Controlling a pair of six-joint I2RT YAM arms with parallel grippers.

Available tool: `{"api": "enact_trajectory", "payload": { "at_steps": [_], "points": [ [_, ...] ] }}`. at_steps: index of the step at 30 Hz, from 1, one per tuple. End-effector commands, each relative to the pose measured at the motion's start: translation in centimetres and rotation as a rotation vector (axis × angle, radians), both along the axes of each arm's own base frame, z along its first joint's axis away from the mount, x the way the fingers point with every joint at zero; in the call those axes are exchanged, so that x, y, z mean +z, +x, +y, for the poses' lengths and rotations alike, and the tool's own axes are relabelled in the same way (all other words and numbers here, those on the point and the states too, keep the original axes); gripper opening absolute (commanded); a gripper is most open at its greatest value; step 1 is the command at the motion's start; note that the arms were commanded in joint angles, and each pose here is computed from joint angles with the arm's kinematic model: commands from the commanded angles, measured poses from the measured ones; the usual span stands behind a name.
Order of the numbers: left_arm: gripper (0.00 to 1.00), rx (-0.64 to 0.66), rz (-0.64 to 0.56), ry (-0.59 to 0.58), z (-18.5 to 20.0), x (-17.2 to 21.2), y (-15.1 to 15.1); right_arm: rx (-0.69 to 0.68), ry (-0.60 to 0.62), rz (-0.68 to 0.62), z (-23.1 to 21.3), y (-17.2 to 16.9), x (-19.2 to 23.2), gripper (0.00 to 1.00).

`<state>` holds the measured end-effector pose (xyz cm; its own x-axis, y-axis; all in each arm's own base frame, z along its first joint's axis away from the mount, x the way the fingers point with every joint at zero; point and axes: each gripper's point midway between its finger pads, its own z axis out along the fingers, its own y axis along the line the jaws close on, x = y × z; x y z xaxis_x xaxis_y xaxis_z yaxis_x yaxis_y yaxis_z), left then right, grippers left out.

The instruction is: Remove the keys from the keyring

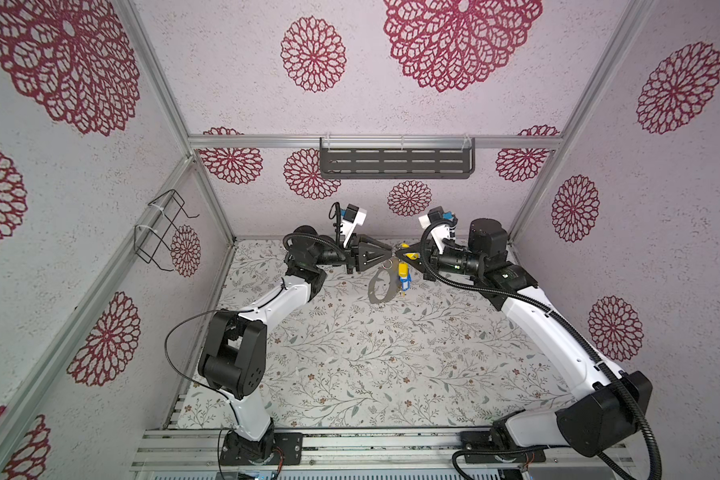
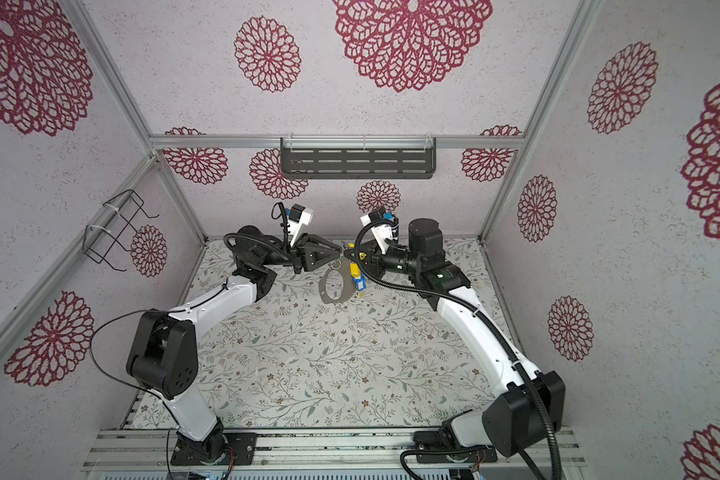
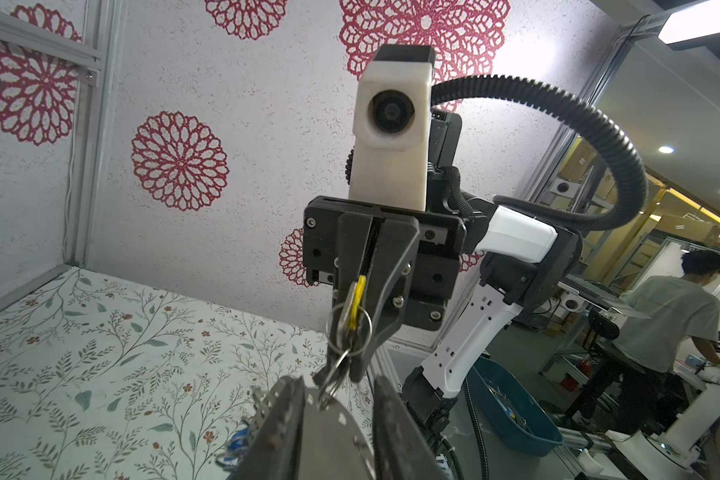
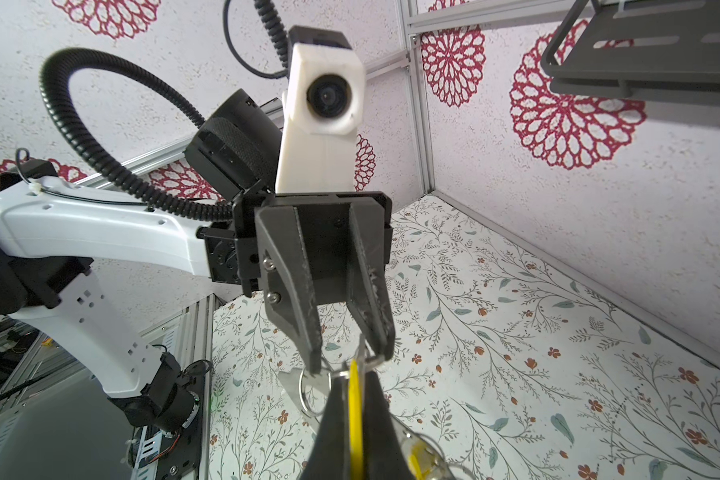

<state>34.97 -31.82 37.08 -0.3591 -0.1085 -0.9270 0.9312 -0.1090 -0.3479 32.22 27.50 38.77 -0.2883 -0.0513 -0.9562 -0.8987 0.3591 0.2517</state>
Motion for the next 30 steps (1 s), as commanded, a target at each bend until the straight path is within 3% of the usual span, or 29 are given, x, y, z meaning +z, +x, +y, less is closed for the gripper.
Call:
{"api": "enact_trajectory", "payload": {
  "at_steps": [1, 11, 15, 25, 28, 30],
  "points": [
    [0.31, -0.009, -0.034, -0.003, -0.3, 0.4, -0.2, 0.02, 0.047, -0.082, 0.0, -0.5, 3.2, 0.0],
    [0.16, -0.026, -0.021, -0.001, -0.7, 0.1, -0.4, 0.014, 0.057, -0.077, 0.2, 0.1, 3.3, 0.0],
    [0.0, -0.026, -0.014, -0.001, -0.6, 0.3, -0.3, 0.018, 0.049, -0.069, 0.2, 0.0, 2.9, 0.0],
    [0.0, 0.031, -0.032, 0.004, -0.3, 0.8, 0.1, -0.063, -0.017, -0.052, -0.7, 0.7, 0.8, 0.0],
    [0.0, 0.146, -0.055, 0.124, -0.2, -0.7, 0.7, -0.156, -0.048, -0.071, -1.8, 1.4, 0.2, 0.0],
    [0.0, 0.249, -0.09, 0.297, -0.4, -2.5, 1.0, -0.199, -0.058, -0.084, -2.4, 1.6, -0.1, 0.0]
  ]
}}
